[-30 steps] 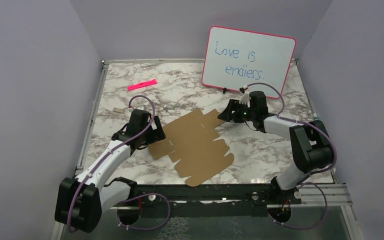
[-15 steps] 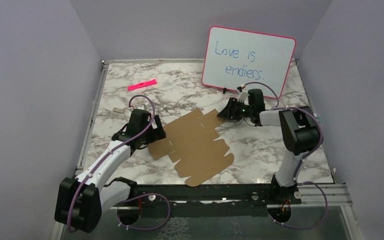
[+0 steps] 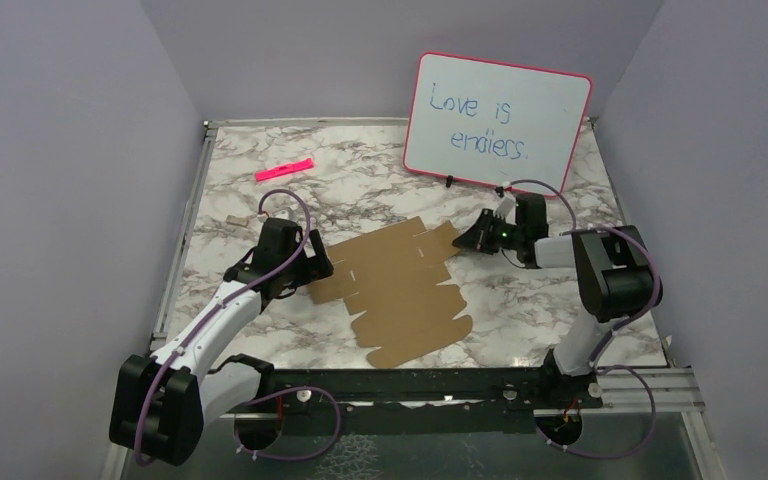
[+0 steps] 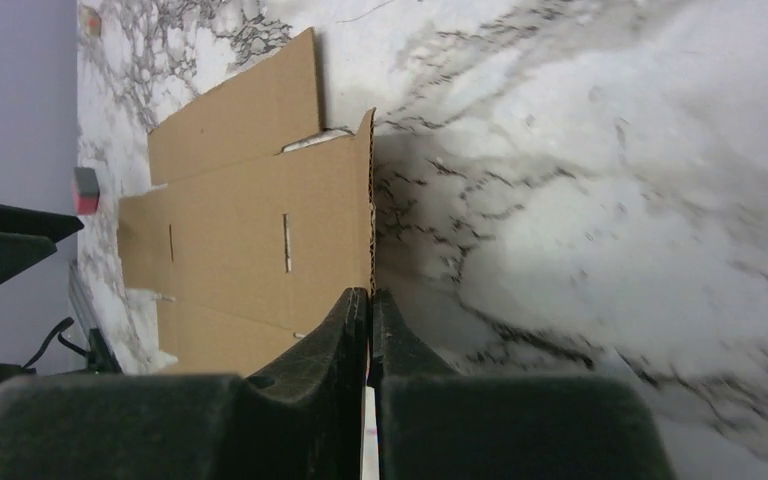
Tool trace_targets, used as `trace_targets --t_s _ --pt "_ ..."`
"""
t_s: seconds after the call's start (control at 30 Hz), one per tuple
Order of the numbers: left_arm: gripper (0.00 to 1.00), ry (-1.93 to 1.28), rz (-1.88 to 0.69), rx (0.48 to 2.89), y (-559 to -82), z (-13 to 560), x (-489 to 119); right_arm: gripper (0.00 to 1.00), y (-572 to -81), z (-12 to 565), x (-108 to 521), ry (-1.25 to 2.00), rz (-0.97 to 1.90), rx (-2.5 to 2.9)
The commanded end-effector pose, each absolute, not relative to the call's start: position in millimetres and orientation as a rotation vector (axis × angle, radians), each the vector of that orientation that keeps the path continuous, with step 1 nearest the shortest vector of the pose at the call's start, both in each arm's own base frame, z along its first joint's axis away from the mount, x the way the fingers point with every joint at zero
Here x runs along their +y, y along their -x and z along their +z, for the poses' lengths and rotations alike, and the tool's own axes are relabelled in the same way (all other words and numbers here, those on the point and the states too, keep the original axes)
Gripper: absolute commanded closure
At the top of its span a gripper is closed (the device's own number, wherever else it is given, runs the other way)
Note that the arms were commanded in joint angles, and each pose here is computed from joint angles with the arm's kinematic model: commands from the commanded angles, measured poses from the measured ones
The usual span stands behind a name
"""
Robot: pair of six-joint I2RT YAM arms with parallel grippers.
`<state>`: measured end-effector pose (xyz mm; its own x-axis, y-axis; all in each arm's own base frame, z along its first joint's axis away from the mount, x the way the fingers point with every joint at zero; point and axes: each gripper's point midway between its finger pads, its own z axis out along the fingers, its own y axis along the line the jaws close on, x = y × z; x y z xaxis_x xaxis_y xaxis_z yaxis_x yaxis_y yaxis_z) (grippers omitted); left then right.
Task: Fold the paper box
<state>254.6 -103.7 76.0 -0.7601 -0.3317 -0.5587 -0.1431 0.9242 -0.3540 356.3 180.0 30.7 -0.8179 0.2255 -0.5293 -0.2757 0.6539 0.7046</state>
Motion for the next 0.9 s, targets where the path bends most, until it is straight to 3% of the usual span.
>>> trace_targets --t_s 0.0,0.4,0.73,0.87 --pt "0.01 0.298 -0.447 2.395 -263.1 88.4 -112.1 0.91 -349.3 38.9 156.1 -0.031 1.05 2.231" --pt "0.01 0.2 -0.57 2.385 -304.1 105.5 -141.9 0.84 -311.1 30.0 127.0 -0.219 0.917 2.225" --pt "0.01 0.161 -0.652 2.472 -332.0 82.4 -164.1 0.48 -320.2 63.2 113.3 -0.137 0.78 2.176" --pt "0.01 0.17 -0.661 2.479 -341.4 76.3 -167.8 0.4 -325.8 88.5 113.4 -0.096 0.769 2.122"
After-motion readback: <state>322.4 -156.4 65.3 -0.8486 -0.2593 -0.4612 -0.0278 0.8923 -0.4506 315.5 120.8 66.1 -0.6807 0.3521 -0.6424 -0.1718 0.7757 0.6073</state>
